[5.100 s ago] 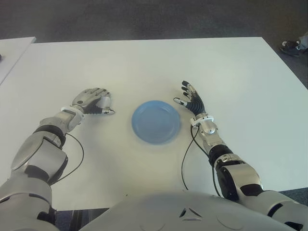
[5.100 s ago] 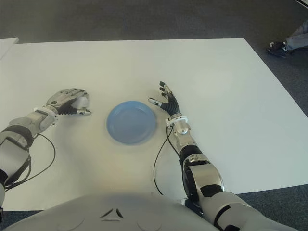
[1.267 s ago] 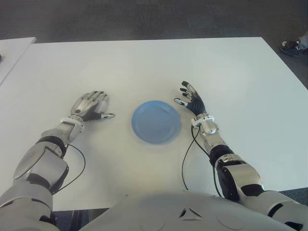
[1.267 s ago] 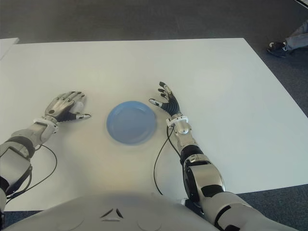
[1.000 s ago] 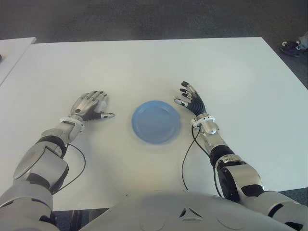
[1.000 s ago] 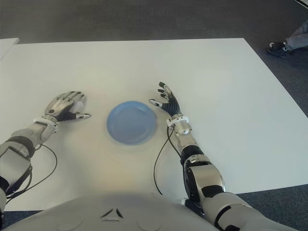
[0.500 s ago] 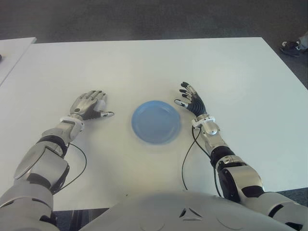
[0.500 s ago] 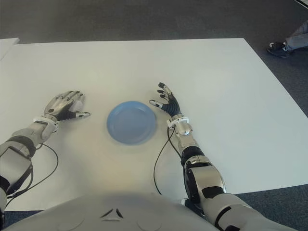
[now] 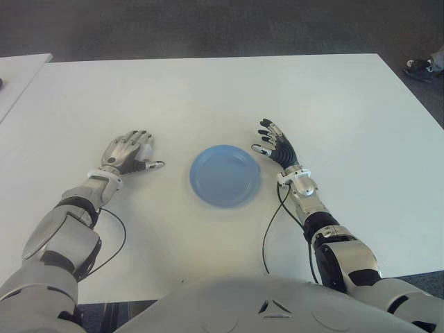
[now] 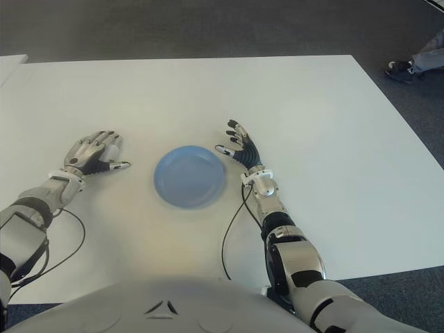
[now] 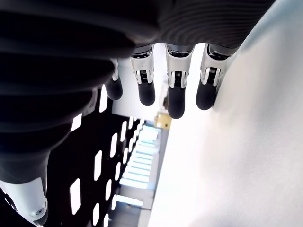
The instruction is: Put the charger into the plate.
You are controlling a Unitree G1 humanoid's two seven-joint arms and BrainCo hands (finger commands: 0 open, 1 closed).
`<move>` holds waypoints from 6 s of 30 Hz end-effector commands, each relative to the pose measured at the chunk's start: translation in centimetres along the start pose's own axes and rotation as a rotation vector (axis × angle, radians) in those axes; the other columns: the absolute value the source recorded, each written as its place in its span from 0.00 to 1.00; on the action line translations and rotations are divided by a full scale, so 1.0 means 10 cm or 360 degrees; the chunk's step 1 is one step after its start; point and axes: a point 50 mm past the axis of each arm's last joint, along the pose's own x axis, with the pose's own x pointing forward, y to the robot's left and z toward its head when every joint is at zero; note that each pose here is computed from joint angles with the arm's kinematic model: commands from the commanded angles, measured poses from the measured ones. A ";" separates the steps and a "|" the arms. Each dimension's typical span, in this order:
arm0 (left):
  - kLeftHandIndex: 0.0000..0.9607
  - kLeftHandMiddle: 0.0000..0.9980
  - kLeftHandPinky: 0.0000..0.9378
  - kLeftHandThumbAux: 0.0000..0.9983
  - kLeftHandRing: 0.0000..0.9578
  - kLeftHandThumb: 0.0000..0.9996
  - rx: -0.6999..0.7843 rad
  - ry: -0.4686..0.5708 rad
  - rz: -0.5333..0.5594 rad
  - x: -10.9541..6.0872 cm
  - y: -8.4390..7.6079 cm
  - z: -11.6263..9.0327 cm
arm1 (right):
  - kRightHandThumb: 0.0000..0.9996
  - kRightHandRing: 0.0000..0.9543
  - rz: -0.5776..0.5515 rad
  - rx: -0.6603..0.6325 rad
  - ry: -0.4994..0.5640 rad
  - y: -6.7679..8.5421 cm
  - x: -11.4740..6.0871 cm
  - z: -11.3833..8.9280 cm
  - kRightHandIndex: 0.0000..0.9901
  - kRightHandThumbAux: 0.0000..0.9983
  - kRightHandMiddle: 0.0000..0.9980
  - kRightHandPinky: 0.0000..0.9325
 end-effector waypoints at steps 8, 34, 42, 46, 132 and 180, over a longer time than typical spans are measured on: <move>0.00 0.10 0.19 0.12 0.14 0.48 0.0020 -0.0036 0.0039 -0.11 -0.11 0.05 | 0.16 0.16 0.0022 0.0068 0.0267 0.11 -0.31 -0.36 0.01 0.65 0.12 0.21; 0.74 0.84 0.92 0.27 0.85 0.25 0.0145 -0.0051 0.0446 -0.18 -0.09 0.10 | 0.15 0.19 0.0019 0.0060 0.0275 0.11 -0.31 -0.37 0.00 0.64 0.14 0.24; 0.88 0.91 0.98 0.38 0.93 0.21 0.0100 -0.0054 0.0516 -0.18 -0.05 0.09 | 0.14 0.21 0.0021 0.0050 0.0277 0.12 -0.31 -0.36 0.01 0.63 0.16 0.25; 0.90 0.92 0.98 0.41 0.94 0.22 0.0047 -0.0054 0.0555 -0.18 -0.03 0.10 | 0.12 0.22 0.0022 0.0040 0.0276 0.12 -0.31 -0.36 0.01 0.62 0.17 0.25; 0.91 0.91 0.96 0.45 0.93 0.18 -0.0105 -0.1001 0.0889 0.36 1.05 1.27 | 0.07 0.01 -0.0043 0.0212 0.0452 0.14 -0.16 -0.40 0.00 0.57 0.01 0.01; 0.60 0.69 0.69 0.36 0.69 0.20 -0.0448 -0.1204 0.0650 0.13 0.75 1.92 | 0.02 0.00 -0.0005 0.0246 0.0475 0.20 -0.07 -0.36 0.00 0.33 0.00 0.00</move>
